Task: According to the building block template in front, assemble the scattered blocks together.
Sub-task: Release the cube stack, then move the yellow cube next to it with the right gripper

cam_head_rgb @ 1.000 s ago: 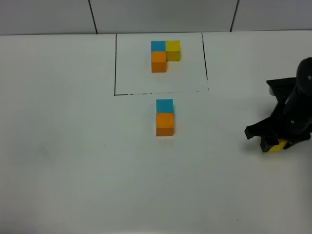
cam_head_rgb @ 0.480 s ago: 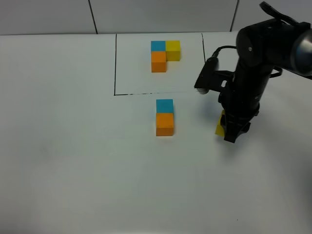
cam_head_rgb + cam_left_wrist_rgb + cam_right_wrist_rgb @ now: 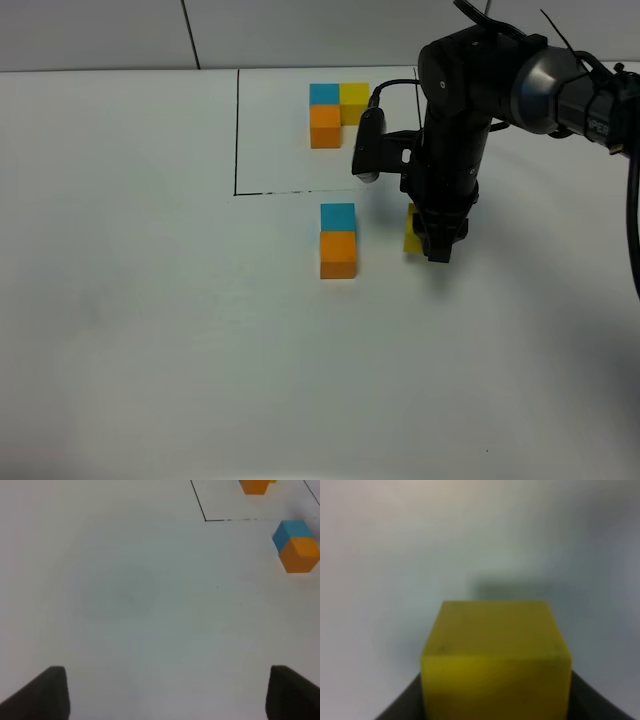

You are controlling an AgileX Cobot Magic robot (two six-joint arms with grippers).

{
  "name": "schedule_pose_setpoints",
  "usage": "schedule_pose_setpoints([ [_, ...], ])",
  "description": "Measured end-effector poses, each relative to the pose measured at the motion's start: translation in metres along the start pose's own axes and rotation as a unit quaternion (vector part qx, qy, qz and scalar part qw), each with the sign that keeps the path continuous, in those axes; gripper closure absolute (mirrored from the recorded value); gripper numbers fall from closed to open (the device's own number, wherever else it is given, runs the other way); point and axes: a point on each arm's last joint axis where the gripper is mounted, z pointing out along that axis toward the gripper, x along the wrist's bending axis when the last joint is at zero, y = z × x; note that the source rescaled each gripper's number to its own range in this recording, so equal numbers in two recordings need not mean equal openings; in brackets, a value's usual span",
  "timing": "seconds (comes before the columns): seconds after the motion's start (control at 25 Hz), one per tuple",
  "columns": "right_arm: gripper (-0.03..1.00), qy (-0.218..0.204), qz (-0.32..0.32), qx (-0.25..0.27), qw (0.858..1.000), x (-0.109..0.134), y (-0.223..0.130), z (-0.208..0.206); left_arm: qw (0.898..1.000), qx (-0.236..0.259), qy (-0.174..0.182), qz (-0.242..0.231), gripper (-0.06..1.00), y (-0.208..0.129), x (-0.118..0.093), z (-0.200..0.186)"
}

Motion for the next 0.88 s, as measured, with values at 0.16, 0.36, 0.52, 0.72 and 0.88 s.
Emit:
schedule_pose_setpoints([
  [0.16,0.96,-0.001,-0.023,-0.008,1.0,-0.011,0.009,0.01,1.0,0.0,0.0,0.0,0.26,0.0,0.0,0.0],
  [0.36,0.96,-0.004,-0.047,-0.014,0.999,-0.021,0.018,0.021,1.0,0.0,0.0,0.0,0.26,0.0,0.0,0.0],
  [0.52,0.96,-0.006,-0.059,-0.017,0.998,-0.029,0.023,0.029,1.0,0.0,0.0,0.0,0.26,0.0,0.0,0.0],
  [0.72,0.96,-0.008,-0.072,-0.016,0.997,-0.029,0.03,0.034,1.0,0.0,0.0,0.0,0.26,0.0,0.0,0.0],
  [0.88,0.96,-0.009,-0.077,-0.017,0.997,-0.027,0.033,0.035,1.0,0.0,0.0,0.0,0.26,0.0,0.0,0.0],
])
